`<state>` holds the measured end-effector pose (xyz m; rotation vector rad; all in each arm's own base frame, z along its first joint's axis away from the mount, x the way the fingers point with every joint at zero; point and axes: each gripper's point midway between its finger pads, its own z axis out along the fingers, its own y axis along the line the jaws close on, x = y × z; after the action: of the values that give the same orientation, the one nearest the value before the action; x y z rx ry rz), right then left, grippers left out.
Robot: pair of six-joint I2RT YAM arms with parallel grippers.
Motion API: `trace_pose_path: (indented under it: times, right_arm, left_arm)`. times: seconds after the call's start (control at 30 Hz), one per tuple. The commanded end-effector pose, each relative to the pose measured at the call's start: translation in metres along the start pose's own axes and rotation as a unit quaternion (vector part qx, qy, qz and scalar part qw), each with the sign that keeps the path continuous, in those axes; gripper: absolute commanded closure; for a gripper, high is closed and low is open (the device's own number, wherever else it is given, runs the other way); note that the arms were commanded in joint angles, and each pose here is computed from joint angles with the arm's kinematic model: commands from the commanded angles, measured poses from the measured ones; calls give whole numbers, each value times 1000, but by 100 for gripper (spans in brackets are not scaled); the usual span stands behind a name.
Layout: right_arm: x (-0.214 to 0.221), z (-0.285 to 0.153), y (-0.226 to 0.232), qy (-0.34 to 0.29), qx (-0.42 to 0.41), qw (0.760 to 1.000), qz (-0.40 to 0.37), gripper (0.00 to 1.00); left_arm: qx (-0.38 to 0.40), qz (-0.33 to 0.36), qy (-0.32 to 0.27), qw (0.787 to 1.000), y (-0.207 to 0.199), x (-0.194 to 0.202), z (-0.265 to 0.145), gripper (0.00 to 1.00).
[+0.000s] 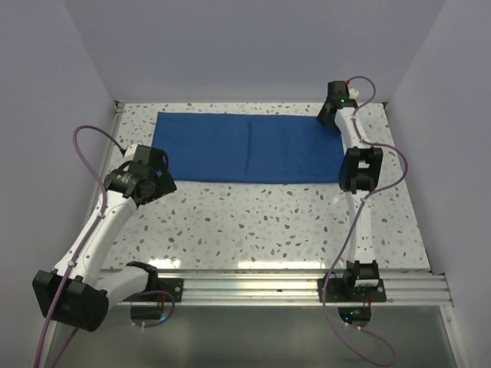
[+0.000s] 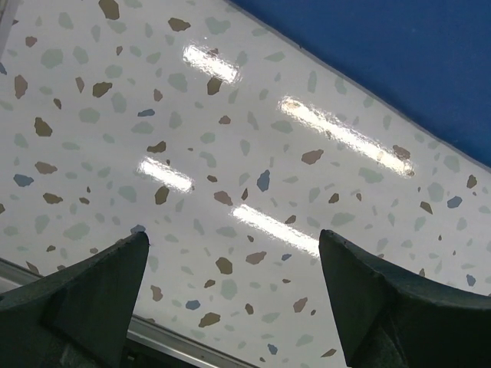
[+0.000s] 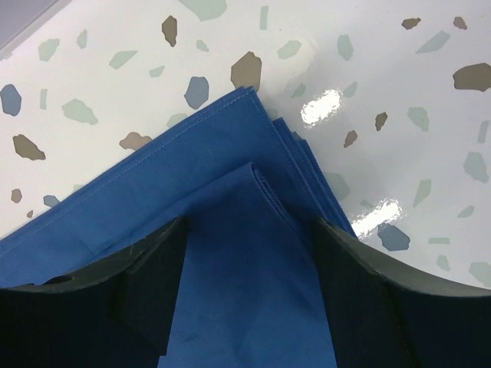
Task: Open and lay out the surgical kit
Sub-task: Open the surgical kit at the center of the board.
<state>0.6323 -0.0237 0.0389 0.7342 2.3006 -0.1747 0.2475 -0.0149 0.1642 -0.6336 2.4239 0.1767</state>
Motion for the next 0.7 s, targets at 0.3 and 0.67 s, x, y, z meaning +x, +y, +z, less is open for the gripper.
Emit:
trace_pose_path:
  times: [0.3, 0.67]
  right_arm:
    - [-9, 15, 13, -27, -20, 999, 9, 64]
    - [-35, -28, 13, -38, -32, 999, 9, 100]
  left_arm:
    - [-17, -20, 15, 1000, 20, 25, -4, 5]
    - [0, -18, 7, 1000, 13, 16, -8, 4]
